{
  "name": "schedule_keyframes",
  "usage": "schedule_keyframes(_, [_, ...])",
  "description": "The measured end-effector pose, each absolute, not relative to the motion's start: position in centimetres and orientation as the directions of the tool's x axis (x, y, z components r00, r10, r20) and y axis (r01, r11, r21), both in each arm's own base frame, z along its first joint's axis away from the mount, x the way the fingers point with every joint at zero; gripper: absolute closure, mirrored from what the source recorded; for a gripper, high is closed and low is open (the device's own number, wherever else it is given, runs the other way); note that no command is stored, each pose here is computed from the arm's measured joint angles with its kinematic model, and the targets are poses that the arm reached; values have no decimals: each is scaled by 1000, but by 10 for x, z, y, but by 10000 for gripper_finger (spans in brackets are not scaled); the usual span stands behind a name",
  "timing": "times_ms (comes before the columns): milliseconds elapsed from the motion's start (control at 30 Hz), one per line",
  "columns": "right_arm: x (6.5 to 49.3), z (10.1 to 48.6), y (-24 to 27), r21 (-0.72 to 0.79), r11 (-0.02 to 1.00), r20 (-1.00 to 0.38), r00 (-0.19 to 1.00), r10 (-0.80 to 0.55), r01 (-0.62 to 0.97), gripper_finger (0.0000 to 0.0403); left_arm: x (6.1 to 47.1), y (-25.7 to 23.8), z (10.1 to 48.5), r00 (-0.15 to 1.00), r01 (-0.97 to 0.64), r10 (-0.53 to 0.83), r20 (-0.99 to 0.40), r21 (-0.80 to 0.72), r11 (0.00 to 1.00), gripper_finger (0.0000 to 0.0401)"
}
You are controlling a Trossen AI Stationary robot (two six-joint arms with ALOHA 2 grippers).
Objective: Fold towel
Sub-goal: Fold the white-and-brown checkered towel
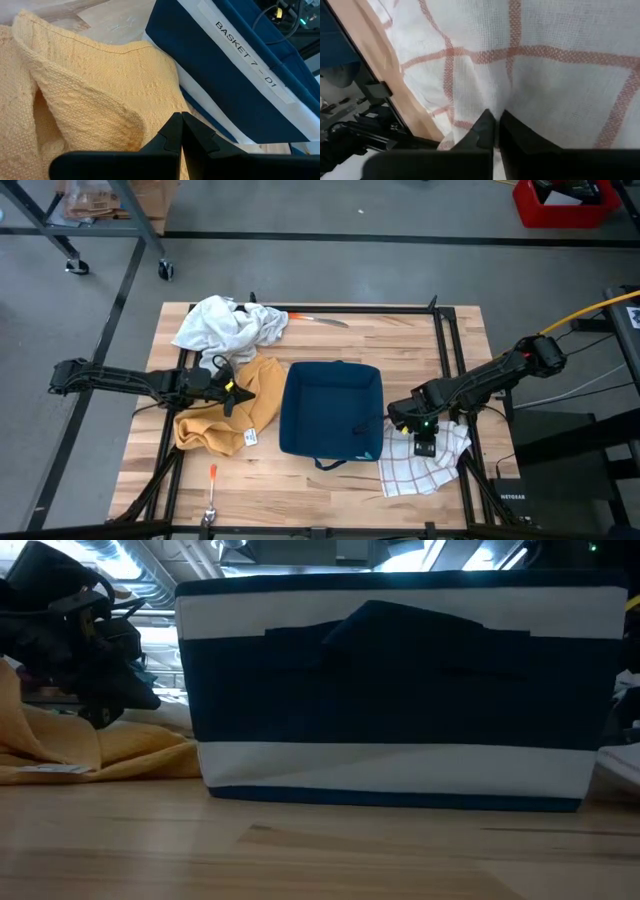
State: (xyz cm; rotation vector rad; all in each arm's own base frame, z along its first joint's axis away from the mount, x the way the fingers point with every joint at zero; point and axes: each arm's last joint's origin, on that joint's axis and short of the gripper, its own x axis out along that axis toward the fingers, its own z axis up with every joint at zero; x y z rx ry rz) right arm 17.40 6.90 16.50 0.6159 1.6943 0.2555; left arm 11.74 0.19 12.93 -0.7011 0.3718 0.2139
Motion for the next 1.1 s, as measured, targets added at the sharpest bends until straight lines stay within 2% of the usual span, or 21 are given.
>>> schedule_keyframes(267, [189, 197, 74, 509, 822, -838, -70, 541, 255, 391, 117, 2, 129, 913, -315, 67, -402, -590, 743, 401])
schedule_keyframes(467, [199, 261, 75, 486, 850, -862, -50, 505, 204, 397, 117, 2, 129, 913, -315, 67, -402, -592, 742, 401])
schedule_keyframes(667, [191, 334, 68, 344, 917, -936, 2, 351, 201, 398, 118, 2, 131, 919, -314, 70, -388, -611, 727, 401])
schedule_keyframes(733, [188, 357, 64, 288, 938, -957, 67, 281, 193, 397, 120, 2, 137, 944, -280, 72, -321, -667, 691, 401])
schedule_keyframes(867, [186, 396, 57, 175, 966, -952, 282, 116, 192, 399, 124, 3, 152, 981, -194, 108, -163, -753, 629, 401])
schedule_keyframes(967, [182, 422, 51, 90, 969, -907, 422, -15, 229, 398, 125, 4, 164, 988, -129, 147, -48, -775, 619, 401])
schedule_keyframes(1100, [176, 448, 44, 1, 956, -824, 542, -165, 292, 398, 125, 6, 178, 975, -48, 198, 99, -778, 626, 401])
